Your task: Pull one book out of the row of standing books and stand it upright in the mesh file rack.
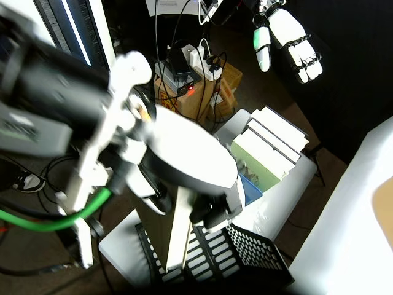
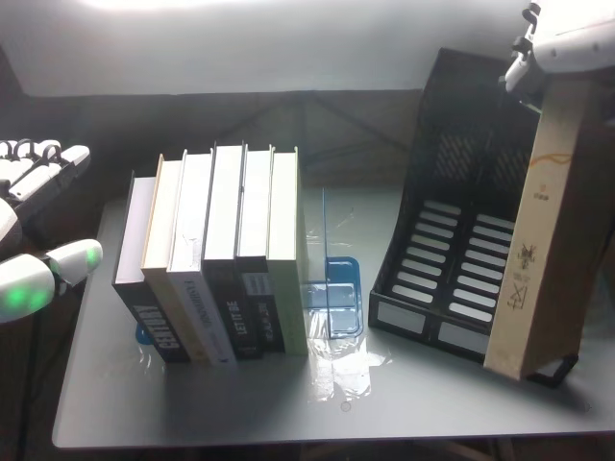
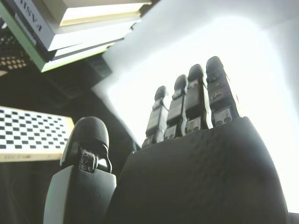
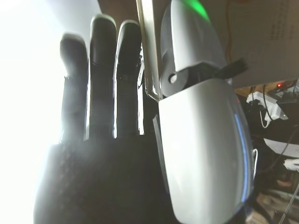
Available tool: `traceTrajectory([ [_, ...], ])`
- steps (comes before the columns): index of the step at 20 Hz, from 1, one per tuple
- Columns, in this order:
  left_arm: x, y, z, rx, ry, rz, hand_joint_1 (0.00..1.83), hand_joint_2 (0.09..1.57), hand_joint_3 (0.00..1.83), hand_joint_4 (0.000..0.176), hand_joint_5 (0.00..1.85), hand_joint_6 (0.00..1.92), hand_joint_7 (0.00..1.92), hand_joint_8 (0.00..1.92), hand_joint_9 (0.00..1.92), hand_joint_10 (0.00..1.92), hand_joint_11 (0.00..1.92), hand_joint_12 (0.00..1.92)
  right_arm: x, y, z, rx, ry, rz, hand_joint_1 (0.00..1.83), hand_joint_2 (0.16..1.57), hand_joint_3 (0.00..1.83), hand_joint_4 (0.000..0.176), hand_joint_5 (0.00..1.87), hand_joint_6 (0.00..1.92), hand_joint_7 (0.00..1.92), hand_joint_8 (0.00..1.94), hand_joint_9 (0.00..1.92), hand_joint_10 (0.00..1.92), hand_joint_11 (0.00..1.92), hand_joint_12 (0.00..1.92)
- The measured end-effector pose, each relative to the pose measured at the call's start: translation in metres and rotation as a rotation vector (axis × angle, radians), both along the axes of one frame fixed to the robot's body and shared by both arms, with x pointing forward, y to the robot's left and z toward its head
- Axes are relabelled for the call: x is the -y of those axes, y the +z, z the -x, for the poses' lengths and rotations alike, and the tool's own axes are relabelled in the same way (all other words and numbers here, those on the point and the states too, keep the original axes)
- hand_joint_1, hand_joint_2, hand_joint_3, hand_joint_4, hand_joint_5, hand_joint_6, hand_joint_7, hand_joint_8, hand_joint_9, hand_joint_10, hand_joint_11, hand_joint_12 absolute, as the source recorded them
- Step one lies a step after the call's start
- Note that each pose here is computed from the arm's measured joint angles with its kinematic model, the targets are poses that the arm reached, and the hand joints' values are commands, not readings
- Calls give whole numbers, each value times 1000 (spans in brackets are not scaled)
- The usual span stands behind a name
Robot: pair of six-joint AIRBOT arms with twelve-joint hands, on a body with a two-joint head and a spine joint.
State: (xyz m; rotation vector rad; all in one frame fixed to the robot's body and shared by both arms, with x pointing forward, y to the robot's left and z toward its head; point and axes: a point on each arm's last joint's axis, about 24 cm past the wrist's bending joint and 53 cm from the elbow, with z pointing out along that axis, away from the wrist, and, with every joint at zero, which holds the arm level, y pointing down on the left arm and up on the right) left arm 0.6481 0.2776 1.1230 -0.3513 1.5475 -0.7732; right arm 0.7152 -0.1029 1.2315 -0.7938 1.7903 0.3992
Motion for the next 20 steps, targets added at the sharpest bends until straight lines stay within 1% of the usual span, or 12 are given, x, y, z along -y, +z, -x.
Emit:
traceTrajectory([
  [2,0,0,0,0,0,1,44,1358,0,53,37,9,0,0,0,0,0,0,-3,0,-7,13,-9,2,1350,1210,0,0,685,1249,798,1255,825,1510,646,1734],
  [4,1,0,0,0,-4,0,75,1360,0,28,61,14,0,0,0,0,0,0,-8,5,-14,30,-15,-10,1340,1235,4,0,668,1214,731,1393,771,1589,678,1739],
  [7,5,-4,1,-5,-8,7,80,1360,0,35,63,10,0,0,0,0,0,0,-11,4,-30,46,-48,-9,1341,1230,0,0,705,1291,713,1367,780,1527,647,1686],
  [8,6,-6,2,-13,-12,5,71,1363,1,49,50,3,0,0,0,0,0,0,-13,1,-38,64,-64,25,1349,1207,0,0,753,1260,777,1252,806,1476,668,1665],
  [9,6,-6,2,-12,-14,6,72,1365,2,50,46,1,0,0,0,0,0,0,-13,-1,-41,69,-70,35,1334,1235,8,0,679,1389,729,1315,746,1556,528,1749],
  [10,6,-5,2,-9,-13,8,72,1364,1,44,50,2,0,0,0,0,0,0,-16,-3,-45,63,-76,28,1334,1237,3,0,703,1366,747,1298,705,1602,483,1802],
  [12,5,-4,1,-7,-10,8,73,1361,0,49,42,0,0,0,0,0,0,0,-19,-7,-54,61,-87,30,1329,1242,2,0,742,1369,723,1293,660,1622,525,1801],
  [14,5,-4,1,-6,-12,8,88,1367,1,44,43,0,0,0,0,0,0,0,-22,-17,-66,47,-105,30,1306,1293,2,0,704,1481,625,1395,524,1729,304,1896],
  [15,5,-5,1,-8,-13,8,73,1370,2,33,53,4,0,0,0,0,0,0,-23,-21,-70,35,-114,29,1169,1311,4,0,715,1532,559,1489,407,1406,177,1845],
  [16,5,-6,0,-7,-12,10,75,1372,3,32,55,4,0,0,0,0,0,0,-24,-26,-74,24,-122,31,1146,1317,1,0,727,1527,528,1522,367,1243,94,1797],
  [17,5,-7,0,-9,-11,11,78,1375,4,32,52,2,0,0,0,0,0,0,-26,-28,-76,16,-124,33,1145,1317,0,0,739,1516,512,1520,330,1145,34,1784],
  [20,8,-8,1,-10,-19,17,42,1371,2,29,51,3,0,0,0,0,0,0,-28,-25,-88,24,-150,5,1130,1324,2,0,716,1528,514,1550,272,1123,0,1791],
])
